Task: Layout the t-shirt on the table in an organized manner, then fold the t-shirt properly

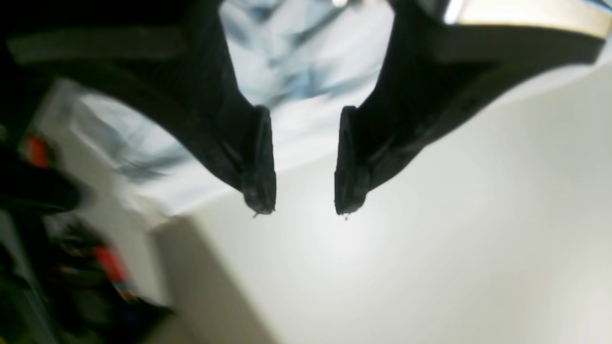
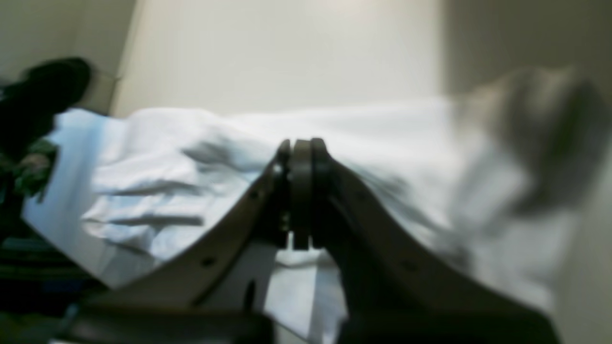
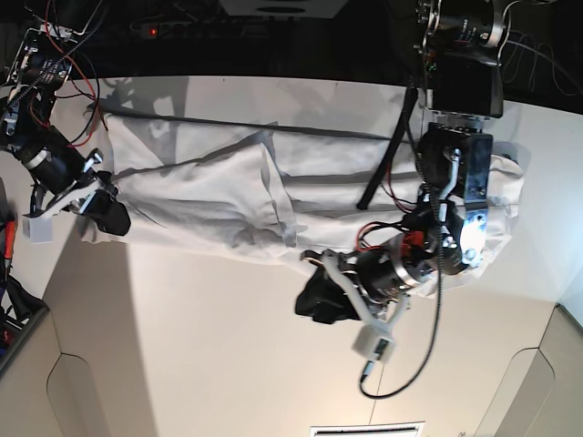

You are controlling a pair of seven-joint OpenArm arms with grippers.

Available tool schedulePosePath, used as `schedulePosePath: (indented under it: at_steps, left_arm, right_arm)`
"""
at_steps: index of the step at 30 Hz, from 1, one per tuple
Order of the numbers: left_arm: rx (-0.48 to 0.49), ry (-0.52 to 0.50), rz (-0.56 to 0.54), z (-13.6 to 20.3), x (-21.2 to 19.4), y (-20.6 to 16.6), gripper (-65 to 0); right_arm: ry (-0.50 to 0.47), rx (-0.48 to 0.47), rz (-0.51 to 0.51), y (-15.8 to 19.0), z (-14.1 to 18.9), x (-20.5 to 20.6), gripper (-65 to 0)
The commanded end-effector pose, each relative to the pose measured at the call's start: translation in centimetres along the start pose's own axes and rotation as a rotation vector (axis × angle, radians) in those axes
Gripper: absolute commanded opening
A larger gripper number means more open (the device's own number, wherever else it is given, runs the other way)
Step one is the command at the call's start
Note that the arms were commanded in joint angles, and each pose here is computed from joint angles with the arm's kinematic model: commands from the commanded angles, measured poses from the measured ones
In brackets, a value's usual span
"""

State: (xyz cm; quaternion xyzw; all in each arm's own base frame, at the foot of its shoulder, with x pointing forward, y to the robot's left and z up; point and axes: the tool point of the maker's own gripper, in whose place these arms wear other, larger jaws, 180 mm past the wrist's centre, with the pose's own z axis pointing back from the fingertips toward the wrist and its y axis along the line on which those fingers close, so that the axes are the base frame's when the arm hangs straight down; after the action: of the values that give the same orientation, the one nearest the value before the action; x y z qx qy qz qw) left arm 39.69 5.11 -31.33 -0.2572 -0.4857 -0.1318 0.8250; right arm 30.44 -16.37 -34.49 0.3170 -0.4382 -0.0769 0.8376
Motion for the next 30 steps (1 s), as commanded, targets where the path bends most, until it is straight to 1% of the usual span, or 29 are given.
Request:
schedulePosePath:
  at_steps: [1, 3, 4, 6, 7, 9, 11, 13, 17, 19, 20, 22, 23, 25, 27, 30]
  left_arm:
    - [0.028, -0.074, -0.007, 1.0, 2.6, 1.6, -40.4]
    - [0.105, -0.090, 0.000, 2.9, 3.2, 5.0, -40.4]
    - [0.148, -0.100, 0.009, 4.1, 3.5, 6.8, -40.4]
    - [0.240, -0.124, 0.040, 6.7, 3.9, 10.5, -40.4]
    - [0.276, -0.138, 0.053, 8.1, 4.2, 12.2, -40.4]
    - [0.341, -0.171, 0.087, 10.8, 4.8, 15.2, -40.3]
    - [0.399, -0.198, 0.130, 13.3, 4.9, 18.0, -37.0]
    - [0.451, -0.199, 0.179, 15.3, 4.2, 20.4, -34.0]
    - [0.516, -0.165, 0.297, 17.5, 1.2, 23.9, -33.1]
    - [0.535, -0.166, 0.388, 18.5, -0.7, 25.4, -33.2]
    - [0.537, -0.172, 0.437, 19.0, -1.6, 26.1, -33.2]
    - [0.539, -0.186, 0.534, 20.1, -3.6, 27.3, -33.2]
    - [0.534, -0.192, 0.574, 20.5, -4.5, 27.7, -33.2]
    - [0.527, -0.196, 0.635, 21.1, -6.1, 28.2, -33.2]
    - [0.533, -0.178, 0.674, 21.3, -7.7, 28.5, -33.2]
    - [0.566, -0.168, 0.678, 22.0, -8.9, 28.8, -33.2]
  right_arm:
    - [-0.042, 0.056, 0.037, 2.0, -0.4, 1.4, -65.0]
    - [-0.027, 0.115, 0.062, 4.5, -1.5, 0.9, -65.0]
    - [-0.011, 0.152, 0.076, 6.0, -2.1, 0.5, -63.3]
    - [0.035, 0.224, 0.111, 9.2, -3.5, -1.0, -56.5]
    - [0.065, 0.256, 0.134, 10.7, -4.3, -1.9, -54.3]
    - [0.131, 0.311, 0.196, 13.9, -5.9, -4.0, -53.0]
    - [0.180, 0.366, 0.271, 17.1, -7.1, -6.0, -53.0]
    - [0.214, 0.409, 0.366, 20.1, -8.1, -7.8, -53.0]
    - [0.272, 0.457, 0.602, 24.1, -9.1, -10.9, -52.9]
    - [0.315, 0.459, 0.733, 25.1, -9.3, -12.7, -49.8]
    - [0.331, 0.455, 0.779, 25.5, -9.3, -13.5, -47.3]
    - [0.359, 0.443, 0.847, 25.8, -9.3, -15.0, -42.9]
    - [0.374, 0.438, 0.876, 25.8, -9.4, -15.7, -42.0]
    - [0.382, 0.413, 0.897, 25.6, -9.7, -16.4, -41.8]
    - [0.385, 0.396, 0.903, 25.1, -10.1, -16.9, -41.8]
    - [0.408, 0.356, 0.893, 23.9, -10.6, -17.5, -41.8]
